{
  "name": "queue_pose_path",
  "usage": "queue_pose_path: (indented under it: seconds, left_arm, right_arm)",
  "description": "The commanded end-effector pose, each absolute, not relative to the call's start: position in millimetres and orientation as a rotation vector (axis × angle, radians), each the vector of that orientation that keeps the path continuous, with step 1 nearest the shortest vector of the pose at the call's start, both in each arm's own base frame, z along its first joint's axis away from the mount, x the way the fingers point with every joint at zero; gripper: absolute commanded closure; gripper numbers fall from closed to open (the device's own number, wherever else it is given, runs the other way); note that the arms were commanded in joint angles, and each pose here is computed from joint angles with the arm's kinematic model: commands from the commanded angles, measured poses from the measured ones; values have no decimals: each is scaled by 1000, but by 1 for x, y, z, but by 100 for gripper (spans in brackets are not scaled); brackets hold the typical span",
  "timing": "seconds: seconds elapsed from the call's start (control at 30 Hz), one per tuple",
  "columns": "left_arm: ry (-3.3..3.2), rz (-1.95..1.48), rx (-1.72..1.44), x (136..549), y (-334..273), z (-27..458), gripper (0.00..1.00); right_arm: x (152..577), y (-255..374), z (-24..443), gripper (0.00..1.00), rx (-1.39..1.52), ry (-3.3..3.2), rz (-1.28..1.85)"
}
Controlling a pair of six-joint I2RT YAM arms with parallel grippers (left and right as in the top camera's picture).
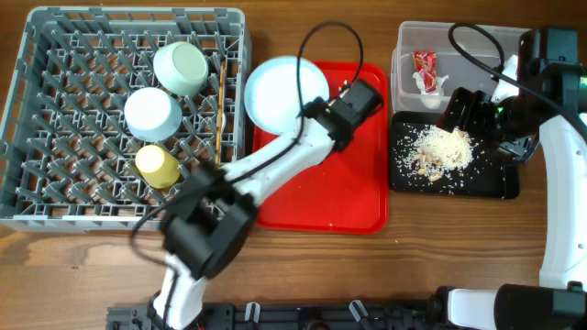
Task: Sort waste into correct bins and load items into the dishwasher rack
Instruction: 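Lift the white plate with the left gripper and stand it in the rack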
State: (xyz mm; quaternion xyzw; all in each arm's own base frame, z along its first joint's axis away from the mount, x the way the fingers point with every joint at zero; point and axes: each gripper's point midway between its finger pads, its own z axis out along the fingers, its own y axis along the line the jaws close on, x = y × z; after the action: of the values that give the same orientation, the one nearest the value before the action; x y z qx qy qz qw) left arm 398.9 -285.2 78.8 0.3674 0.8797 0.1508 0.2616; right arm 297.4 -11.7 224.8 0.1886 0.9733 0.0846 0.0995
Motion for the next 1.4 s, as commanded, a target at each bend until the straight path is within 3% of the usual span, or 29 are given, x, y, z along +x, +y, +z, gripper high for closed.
queue_pose_path:
  seconds: [0.0,0.2,0.4,0.53,0.73,0.93,0.97,1.0,1.03,1.07,1.13,1.17,1.27,1.37]
  left_arm:
    - [2280,230,836,395,-289,168,96]
    - [2335,-257,447,403,-256,237,96]
    - [2394,-828,245,416,-218,255,96]
    - [2372,-1019,149,423,-189,267,96]
    - [2387,-1057,4,441,-151,255,96]
    - [2478,-1046,-123,463,-126,204,96]
    - [2496,-1024,-150,465,-120,196,92]
    - [2502,-996,-165,466,-116,194,71]
    - [2508,-958,-182,468,-111,191,63]
    - [2504,-954,-183,469,-110,192,40]
    - [2473,-943,-190,469,-102,203,13]
    - [2443,-931,-190,468,-94,216,4]
    - [2375,-789,-221,455,-71,254,0]
    - [2508,-415,-358,425,-42,236,0]
  right_arm:
    - [296,-12,231,0,548,2858,251]
    - [294,-12,231,0,550,2866,250]
    - [294,-12,231,0,550,2866,250]
    - [294,-12,231,0,551,2866,250]
    - [294,-12,231,1,551,2866,250]
    - [293,-12,231,0,552,2870,251]
    - [293,-12,231,0,552,2870,251]
    - [294,-12,231,0,552,2869,251]
    - [294,-12,231,0,552,2869,251]
    - [294,-12,231,0,551,2869,250]
    - [294,-12,231,0,551,2868,250]
    - [295,-12,231,1,549,2865,250]
    - [308,-7,236,0,519,2810,312]
    - [350,28,259,0,283,2633,514]
